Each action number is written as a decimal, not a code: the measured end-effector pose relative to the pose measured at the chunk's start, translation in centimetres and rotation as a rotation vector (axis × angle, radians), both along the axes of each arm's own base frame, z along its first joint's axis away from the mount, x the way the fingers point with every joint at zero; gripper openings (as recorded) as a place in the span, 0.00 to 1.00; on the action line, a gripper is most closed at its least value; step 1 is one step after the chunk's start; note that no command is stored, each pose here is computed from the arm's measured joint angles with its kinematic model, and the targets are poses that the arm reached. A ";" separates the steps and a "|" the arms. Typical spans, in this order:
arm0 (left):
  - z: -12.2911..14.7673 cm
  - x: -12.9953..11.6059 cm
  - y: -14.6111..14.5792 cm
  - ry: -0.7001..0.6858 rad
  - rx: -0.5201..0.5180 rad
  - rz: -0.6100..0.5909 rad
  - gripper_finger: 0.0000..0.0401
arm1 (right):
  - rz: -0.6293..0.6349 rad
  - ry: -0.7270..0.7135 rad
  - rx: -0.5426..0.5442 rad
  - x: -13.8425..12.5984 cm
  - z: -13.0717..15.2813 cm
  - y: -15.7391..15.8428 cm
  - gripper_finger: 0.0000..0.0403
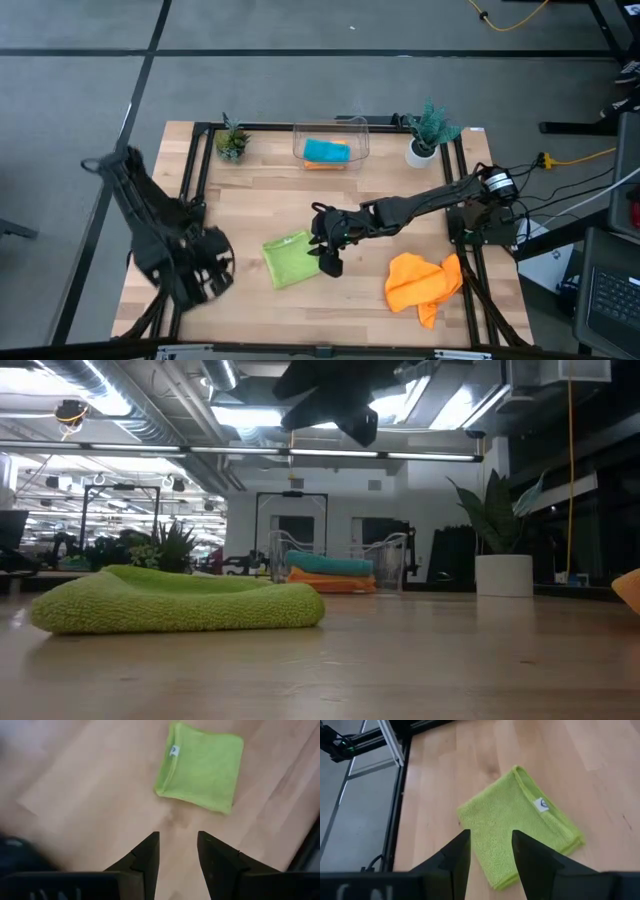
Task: Fold microfiber towels
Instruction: Fold the green towel
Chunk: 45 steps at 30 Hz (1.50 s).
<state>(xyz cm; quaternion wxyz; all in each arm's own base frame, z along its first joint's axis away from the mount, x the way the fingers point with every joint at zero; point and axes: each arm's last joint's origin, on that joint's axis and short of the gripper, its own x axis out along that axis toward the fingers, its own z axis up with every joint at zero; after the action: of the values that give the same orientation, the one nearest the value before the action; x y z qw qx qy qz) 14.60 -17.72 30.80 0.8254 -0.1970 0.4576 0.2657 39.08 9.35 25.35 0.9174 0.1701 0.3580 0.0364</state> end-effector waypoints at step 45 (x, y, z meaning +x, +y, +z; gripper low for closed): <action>-7.8 9.0 -1.6 0.121 -0.036 -0.315 0.50 | 0.173 0.078 -0.091 -0.8 -0.7 0.4 0.45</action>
<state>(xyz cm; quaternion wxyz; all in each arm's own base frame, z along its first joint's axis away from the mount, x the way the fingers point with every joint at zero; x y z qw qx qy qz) 23.60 -19.34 23.01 0.8240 -0.1216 0.5363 0.1362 38.28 9.71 24.62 0.9029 0.0980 0.4081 0.0926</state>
